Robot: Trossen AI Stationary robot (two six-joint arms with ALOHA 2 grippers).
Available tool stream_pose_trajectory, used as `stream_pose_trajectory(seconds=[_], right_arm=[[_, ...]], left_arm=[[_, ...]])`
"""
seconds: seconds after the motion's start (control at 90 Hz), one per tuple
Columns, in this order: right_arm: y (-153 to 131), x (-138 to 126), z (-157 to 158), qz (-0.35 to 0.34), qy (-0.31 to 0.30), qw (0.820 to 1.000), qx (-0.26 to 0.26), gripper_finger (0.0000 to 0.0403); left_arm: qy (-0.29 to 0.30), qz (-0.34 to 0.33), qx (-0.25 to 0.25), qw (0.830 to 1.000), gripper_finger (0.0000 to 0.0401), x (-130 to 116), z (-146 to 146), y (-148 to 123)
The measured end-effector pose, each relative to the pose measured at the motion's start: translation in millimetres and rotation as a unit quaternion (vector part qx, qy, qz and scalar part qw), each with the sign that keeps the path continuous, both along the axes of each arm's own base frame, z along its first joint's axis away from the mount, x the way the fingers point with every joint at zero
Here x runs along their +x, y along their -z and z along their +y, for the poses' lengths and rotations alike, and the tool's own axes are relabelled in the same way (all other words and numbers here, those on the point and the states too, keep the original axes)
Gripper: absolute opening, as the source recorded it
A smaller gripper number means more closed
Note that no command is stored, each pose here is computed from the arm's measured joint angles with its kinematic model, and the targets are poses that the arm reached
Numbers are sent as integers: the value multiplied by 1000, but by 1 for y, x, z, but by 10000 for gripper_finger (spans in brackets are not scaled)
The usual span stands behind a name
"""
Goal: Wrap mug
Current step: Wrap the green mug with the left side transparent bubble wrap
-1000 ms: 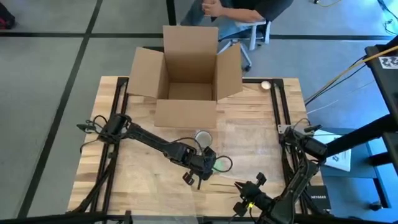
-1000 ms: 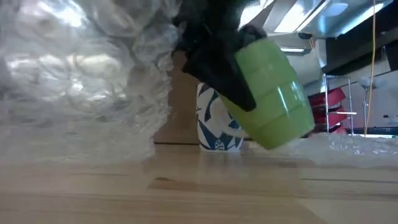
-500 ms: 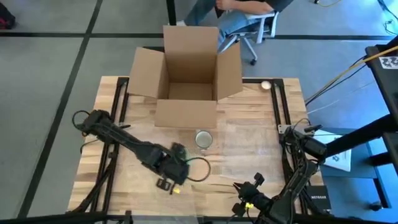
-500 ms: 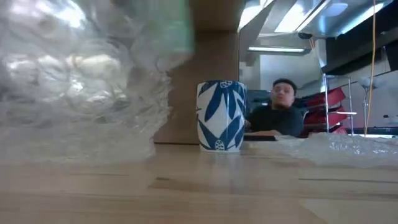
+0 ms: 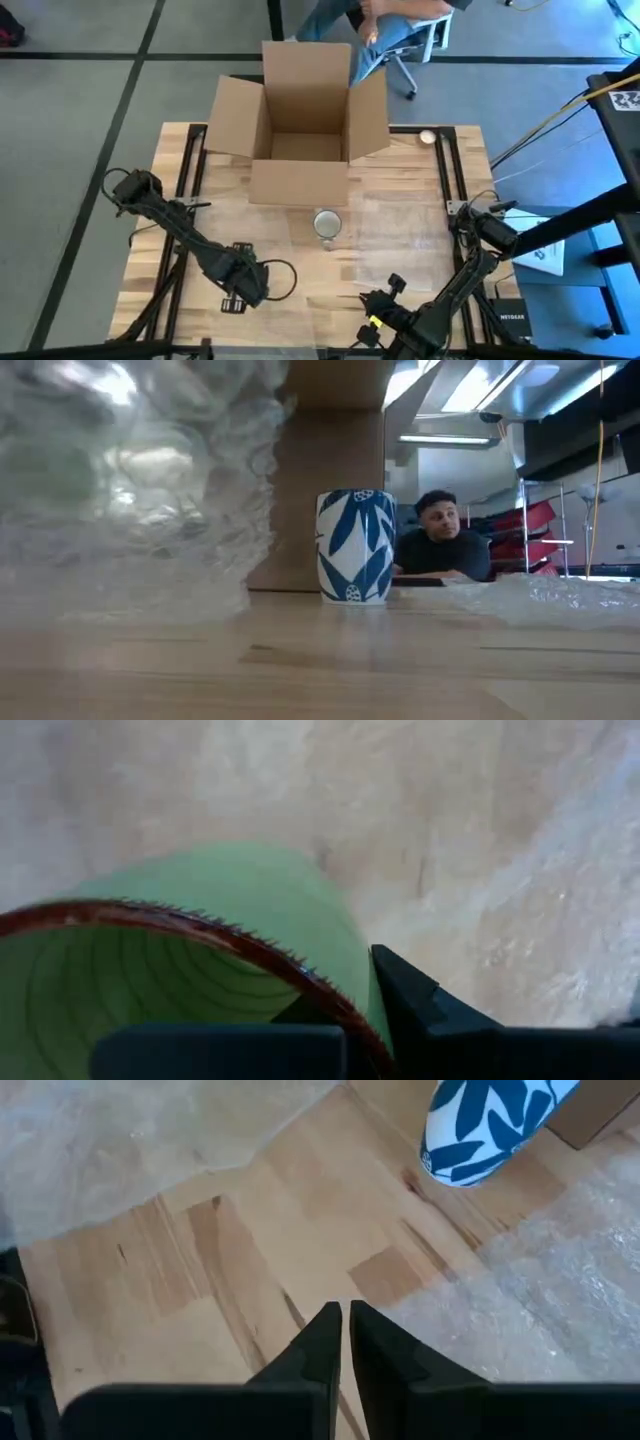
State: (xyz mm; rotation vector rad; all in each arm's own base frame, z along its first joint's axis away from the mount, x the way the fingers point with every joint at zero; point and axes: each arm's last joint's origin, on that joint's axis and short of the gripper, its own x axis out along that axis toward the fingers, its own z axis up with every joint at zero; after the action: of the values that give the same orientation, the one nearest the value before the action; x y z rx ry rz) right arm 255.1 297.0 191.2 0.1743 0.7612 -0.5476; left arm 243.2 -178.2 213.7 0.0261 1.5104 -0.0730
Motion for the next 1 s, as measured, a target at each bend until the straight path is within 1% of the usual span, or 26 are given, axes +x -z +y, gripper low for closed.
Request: stream_pose_trajectory(seconds=[0.089, 0.178, 0.333, 0.478, 0.578, 0.856, 1.0], right_arm=[[0, 0, 1, -2, 0, 1000, 4, 12], [0, 1, 2, -10, 0, 1000, 11, 12], [7, 2, 3, -24, -1, 999, 23, 12], [16, 2, 4, -27, -2, 999, 42, 12], [17, 2, 4, -26, -9, 999, 39, 12], [17, 4, 3, -11, -37, 999, 13, 12], [17, 7, 0, -5, -42, 999, 3, 12]], left_arm=[[-3, 4, 11, 1000, 1, 0, 4, 2], [3, -1, 9, 1000, 1, 2, 6, 6], [6, 6, 9, 1000, 2, -1, 12, 20], [0, 14, -3, 1000, 21, -2, 13, 23], [-2, 13, -8, 1000, 38, -2, 12, 24], [-8, 2, -18, 1000, 95, 3, 9, 11], [-15, 10, -12, 1000, 110, 4, 8, -5]])
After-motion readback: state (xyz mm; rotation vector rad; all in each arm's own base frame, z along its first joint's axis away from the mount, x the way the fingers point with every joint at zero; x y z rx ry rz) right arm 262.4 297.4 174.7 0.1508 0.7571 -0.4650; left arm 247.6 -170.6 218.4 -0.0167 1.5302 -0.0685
